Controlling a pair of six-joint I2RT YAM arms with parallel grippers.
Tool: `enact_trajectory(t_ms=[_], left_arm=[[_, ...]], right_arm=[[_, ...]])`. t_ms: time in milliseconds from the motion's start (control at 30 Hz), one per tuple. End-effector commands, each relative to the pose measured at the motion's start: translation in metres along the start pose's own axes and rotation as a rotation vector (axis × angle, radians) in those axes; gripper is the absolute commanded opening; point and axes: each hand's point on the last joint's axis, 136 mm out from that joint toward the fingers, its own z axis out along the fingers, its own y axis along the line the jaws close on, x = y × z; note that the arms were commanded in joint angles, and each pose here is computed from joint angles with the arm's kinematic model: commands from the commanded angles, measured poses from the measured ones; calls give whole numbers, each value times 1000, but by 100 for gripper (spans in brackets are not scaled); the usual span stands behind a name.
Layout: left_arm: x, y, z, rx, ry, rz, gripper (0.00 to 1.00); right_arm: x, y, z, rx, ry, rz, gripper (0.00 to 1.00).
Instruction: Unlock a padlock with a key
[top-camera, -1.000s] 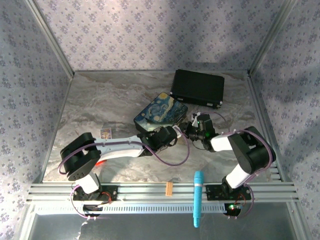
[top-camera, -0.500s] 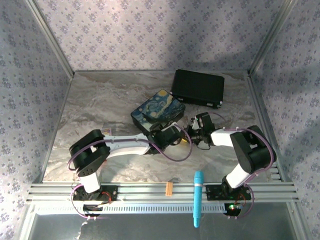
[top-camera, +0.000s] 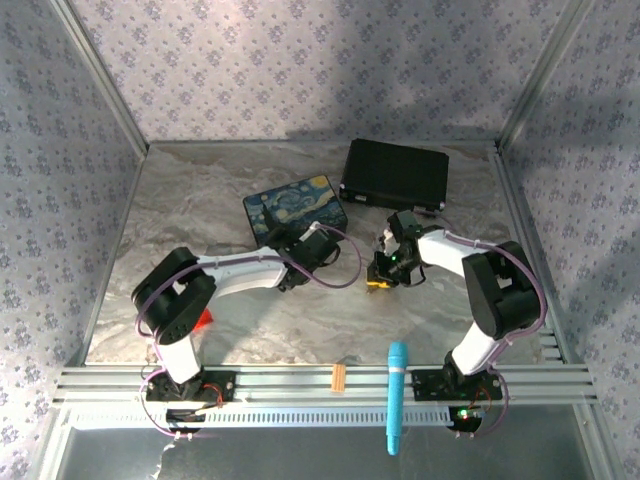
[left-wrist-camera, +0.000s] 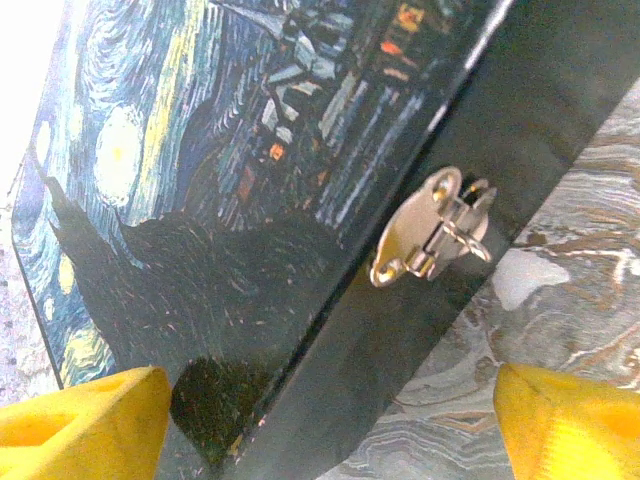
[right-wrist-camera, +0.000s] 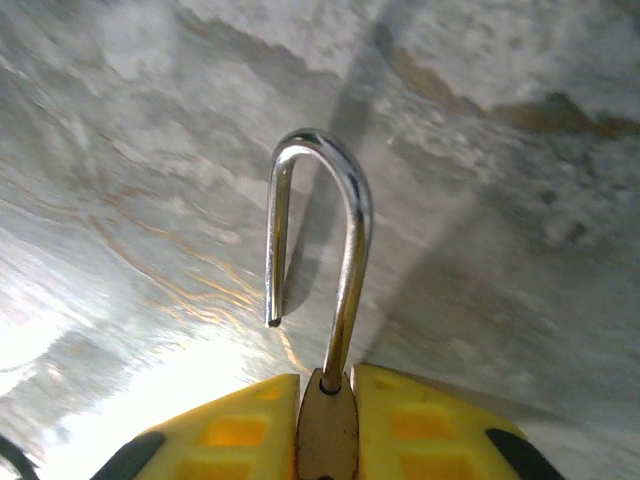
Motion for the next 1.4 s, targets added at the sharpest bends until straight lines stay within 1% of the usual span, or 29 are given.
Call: enact_trajectory(t_ms=[0, 100, 200, 233, 300, 400, 500, 533, 567, 633, 700, 733, 800, 833, 900, 933, 967, 1033, 1067, 1100, 1167, 1233, 1367], left_arm=[[15, -3, -6, 48, 21, -32, 85], [11, 3, -17, 67, -27, -79, 88], [3, 10, -34, 93, -79, -128, 92], [-1, 14, -40, 99, -103, -145, 97], [-8, 23, -52, 111, -144, -190, 99], [-15, 40, -68, 116, -200, -267, 100], [-16, 72, -80, 86, -257, -403, 100], [-15, 88, -84, 50, -286, -457, 100], [-11, 106, -87, 10, -309, -513, 100], [-1, 135, -85, -15, -325, -617, 100], [15, 160, -72, -14, -316, -713, 100], [27, 174, -64, -40, -296, -774, 100], [53, 202, -53, -166, -262, -861, 100], [63, 212, -48, -231, -268, -852, 100], [76, 224, -39, -339, -283, -780, 100], [86, 231, -34, -386, -270, -784, 100], [99, 239, -26, -414, -242, -819, 100], [124, 248, -15, -456, -201, -874, 100], [135, 252, -11, -482, -204, -884, 100], [141, 254, -6, -489, -213, -891, 100], [152, 252, 13, -441, -227, -913, 100], [152, 244, 31, -365, -260, -920, 100], [150, 236, 60, -272, -295, -948, 100]], right_arm=[[27, -35, 0, 166, 111, 13, 26], [24, -35, -3, 189, 97, 1, 30], [21, -33, -7, 211, 84, -17, 36], [19, -32, -9, 213, 72, -24, 39], [13, -30, -16, 227, 38, -36, 47], [0, -24, -34, 252, -56, -84, 59], [-23, -13, -67, 276, -242, -154, 71], [-31, -10, -81, 289, -320, -167, 91], [-43, -6, -97, 291, -424, -180, 99], [-56, -6, -124, 311, -560, -196, 99], [-66, -16, -143, 355, -656, -185, 99], [-72, -20, -152, 364, -697, -186, 99], [-81, -32, -168, 399, -766, -205, 99], [-84, -36, -176, 424, -807, -233, 98], [-88, -53, -188, 489, -905, -240, 99], [-88, -63, -192, 518, -954, -239, 99], [-87, -74, -192, 545, -983, -243, 99], [-87, -95, -194, 587, -1034, -231, 99], [-87, -107, -194, 601, -1050, -209, 99], [-87, -116, -193, 604, -1060, -191, 99], [-90, -130, -192, 573, -1121, -160, 99], [-95, -133, -186, 536, -1173, -185, 99], [-110, -137, -176, 542, -1200, -223, 99]])
